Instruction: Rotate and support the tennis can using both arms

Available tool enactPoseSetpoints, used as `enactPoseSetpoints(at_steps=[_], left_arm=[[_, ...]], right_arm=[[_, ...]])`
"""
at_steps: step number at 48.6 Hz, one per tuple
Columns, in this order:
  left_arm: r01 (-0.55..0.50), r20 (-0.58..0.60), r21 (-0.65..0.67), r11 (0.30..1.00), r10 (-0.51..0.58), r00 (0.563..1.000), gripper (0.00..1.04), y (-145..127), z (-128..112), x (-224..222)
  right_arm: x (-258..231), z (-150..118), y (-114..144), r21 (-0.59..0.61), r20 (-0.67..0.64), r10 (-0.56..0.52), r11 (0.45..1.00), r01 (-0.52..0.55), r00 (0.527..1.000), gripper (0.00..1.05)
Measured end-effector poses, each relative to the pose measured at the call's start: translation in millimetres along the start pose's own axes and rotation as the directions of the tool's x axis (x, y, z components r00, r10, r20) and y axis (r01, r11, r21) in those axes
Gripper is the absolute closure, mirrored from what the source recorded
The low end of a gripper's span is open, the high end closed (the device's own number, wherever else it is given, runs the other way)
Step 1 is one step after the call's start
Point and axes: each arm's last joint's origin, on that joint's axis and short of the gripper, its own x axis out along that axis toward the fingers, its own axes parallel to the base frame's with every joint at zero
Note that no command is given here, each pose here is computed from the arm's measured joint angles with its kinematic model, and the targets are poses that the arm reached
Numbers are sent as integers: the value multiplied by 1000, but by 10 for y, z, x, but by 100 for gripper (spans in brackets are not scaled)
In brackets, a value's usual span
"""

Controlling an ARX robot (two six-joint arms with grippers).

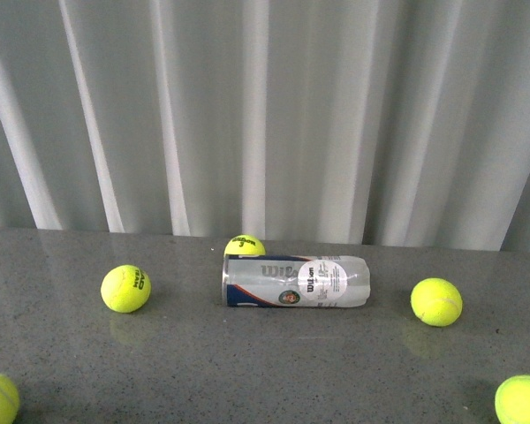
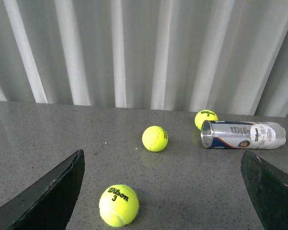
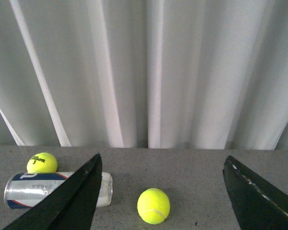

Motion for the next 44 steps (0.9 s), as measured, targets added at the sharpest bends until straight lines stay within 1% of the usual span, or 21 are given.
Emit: enactPoseSetpoints(at_steps=[6,7,8,12,14,17,19,26,44], left_arm=[[1,0,0,1000,-1,1000,7,0,0,0],[2,0,0,1000,-2,1000,7,-1,0,0],[2,0,0,1000,-2,1000,7,-1,0,0],[3,0,0,1000,-3,1000,7,-1,0,0],[3,0,0,1000,-3,1000,7,-1,0,0],[3,0,0,1000,-3,1000,7,-1,0,0],[2,0,0,1000,-2,1000,7,0,0,0],[4,0,0,1000,-4,1000,7,-1,0,0],[3,0,0,1000,-3,1000,7,-1,0,0]], right_arm=[[-208,-114,-48,-17,16,-1,1000,1,1000,53],[-224,-124,-53,-17,16,-3,1000,3,1000,55],[-255,-148,-64,-18,15,-6,1000,6,1000,58],[-421,-280,-130,-23,1,-10,1000,10,1000,79],[-473,-312,-164,-25,0,10,1000,-10,1000,87],[-548,-347,-194,-25,5,0,1000,0,1000,97],[-594,-367,-206,-28,9,-6,1000,6,1000,101],[-746,-456,-216,-28,5,-11,1000,11,1000,101],[-1042,-587,-218,-28,6,-9,1000,9,1000,101]])
